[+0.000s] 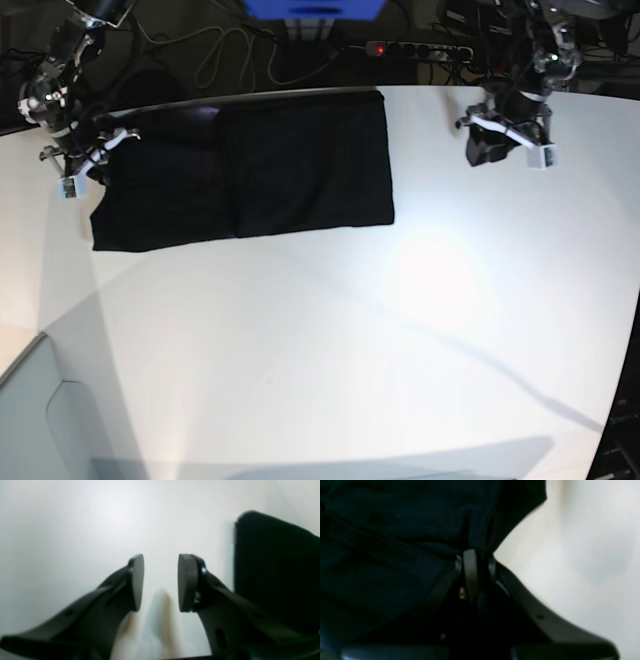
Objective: Fold the T-shirt properly
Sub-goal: 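Carry the strip end with the right gripper toward the folded middle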
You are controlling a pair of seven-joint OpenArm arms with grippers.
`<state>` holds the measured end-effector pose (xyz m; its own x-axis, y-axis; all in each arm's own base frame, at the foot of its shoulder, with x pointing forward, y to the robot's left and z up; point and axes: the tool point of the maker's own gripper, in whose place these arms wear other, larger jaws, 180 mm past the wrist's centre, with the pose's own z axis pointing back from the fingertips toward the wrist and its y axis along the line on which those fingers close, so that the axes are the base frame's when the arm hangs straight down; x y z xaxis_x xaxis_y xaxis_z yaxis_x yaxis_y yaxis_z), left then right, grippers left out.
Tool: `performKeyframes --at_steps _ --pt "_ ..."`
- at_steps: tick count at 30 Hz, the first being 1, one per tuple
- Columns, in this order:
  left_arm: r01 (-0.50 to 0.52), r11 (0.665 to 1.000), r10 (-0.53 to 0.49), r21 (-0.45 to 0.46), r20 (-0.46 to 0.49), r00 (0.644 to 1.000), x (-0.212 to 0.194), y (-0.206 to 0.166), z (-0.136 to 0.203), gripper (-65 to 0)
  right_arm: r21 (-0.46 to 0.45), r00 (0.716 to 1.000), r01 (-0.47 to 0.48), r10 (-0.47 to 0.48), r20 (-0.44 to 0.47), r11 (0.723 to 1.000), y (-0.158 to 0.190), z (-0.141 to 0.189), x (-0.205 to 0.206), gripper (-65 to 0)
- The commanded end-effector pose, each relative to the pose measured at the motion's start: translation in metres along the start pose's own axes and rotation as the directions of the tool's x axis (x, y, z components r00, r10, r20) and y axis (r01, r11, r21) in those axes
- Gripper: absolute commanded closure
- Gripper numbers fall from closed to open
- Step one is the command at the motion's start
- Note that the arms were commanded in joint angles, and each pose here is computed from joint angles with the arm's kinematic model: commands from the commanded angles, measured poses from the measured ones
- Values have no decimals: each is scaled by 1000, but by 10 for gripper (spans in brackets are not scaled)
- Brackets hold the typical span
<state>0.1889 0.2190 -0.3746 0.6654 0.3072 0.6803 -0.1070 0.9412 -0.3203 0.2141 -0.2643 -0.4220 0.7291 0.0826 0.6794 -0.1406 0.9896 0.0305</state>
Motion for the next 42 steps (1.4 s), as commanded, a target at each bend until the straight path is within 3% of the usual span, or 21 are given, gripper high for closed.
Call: performKeyframes --at_steps 1,12,18,22,28,35,38,42 --pt "11 1000 -10 -23 29 1000 8 -7 1 -218 -2 999 -36 37 33 999 0 6 12 -1" --pt "14 979 -27 -204 -60 998 -21 -71 -29 -217 -48 963 -161 167 210 986 46 48 74 -1" --pt "-24 974 -4 -224 -124 992 -38 -75 -52 -216 57 915 -314 286 285 948 113 67 96 -1" --pt "-21 969 -11 -245 -128 992 -38 -83 -57 -216 178 895 -371 301 328 911 163 69 97 -1" --pt "-16 963 -21 -268 -135 991 -41 -92 -58 -216 347 869 -440 295 398 828 234 71 101 -2" --pt "-15 963 -23 -270 -140 990 -42 -93 -58 -216 501 833 -522 286 473 690 306 64 108 -2" --pt "-16 963 -22 -268 -140 990 -43 -92 -58 -216 553 843 -522 293 451 650 321 47 101 -2" --pt "-17 965 -21 -263 -141 990 -43 -90 -57 -216 604 863 -500 303 403 621 332 27 86 -3"
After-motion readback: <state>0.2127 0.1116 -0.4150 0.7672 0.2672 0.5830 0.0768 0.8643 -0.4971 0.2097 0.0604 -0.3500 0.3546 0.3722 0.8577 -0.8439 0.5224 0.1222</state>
